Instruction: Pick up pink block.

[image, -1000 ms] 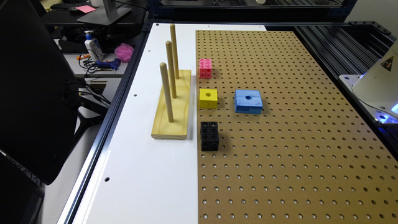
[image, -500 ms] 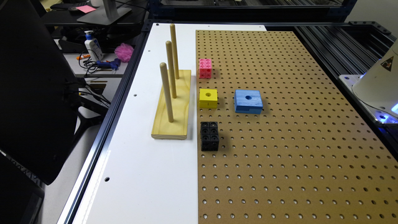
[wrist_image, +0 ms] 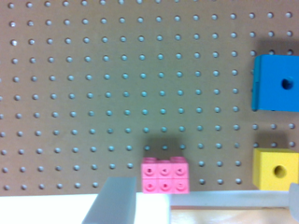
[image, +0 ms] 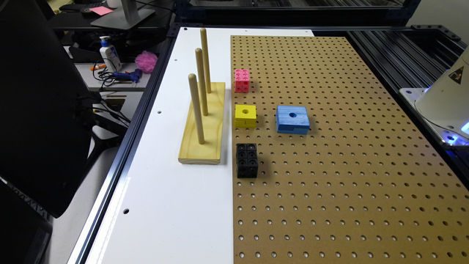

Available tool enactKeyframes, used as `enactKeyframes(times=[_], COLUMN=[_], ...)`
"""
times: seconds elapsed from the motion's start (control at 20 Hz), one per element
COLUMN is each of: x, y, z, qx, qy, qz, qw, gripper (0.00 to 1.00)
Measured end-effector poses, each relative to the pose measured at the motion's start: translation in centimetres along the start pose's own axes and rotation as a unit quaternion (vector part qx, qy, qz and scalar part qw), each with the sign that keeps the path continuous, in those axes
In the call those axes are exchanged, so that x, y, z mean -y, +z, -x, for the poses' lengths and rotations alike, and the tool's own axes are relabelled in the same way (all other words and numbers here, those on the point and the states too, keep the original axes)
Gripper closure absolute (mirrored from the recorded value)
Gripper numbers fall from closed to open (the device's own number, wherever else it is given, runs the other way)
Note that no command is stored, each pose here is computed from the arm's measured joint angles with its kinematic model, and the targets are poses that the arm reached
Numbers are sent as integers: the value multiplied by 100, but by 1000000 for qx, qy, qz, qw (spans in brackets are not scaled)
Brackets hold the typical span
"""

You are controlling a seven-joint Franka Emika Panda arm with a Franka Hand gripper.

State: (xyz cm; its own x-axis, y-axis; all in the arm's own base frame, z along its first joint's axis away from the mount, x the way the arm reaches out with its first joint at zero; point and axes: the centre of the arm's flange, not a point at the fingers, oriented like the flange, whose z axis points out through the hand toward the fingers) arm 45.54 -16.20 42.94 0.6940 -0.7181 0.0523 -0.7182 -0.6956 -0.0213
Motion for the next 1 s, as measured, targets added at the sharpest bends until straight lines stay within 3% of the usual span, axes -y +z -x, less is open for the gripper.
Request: enactKeyframes(times=[0.3,0.4,0.55,0.7,0.85,0.95,1.0], x=[-2,2,41,86,108,117,132], y=[-2,39,293,520,568,648,701], z=[-6,-10,-71,-130,-135,-127,-134], qx=[-473,2880,9388,11350,12673,17335,17866], qy=[-2559,-2735,-3480,-4799,-6429,-7413,-7987], qz=[353,2068,5473,6559,7185,9432,9338], qw=[999997,999990,999935,999903,999873,999778,999765], gripper=[0,0,0,0,0,0,0])
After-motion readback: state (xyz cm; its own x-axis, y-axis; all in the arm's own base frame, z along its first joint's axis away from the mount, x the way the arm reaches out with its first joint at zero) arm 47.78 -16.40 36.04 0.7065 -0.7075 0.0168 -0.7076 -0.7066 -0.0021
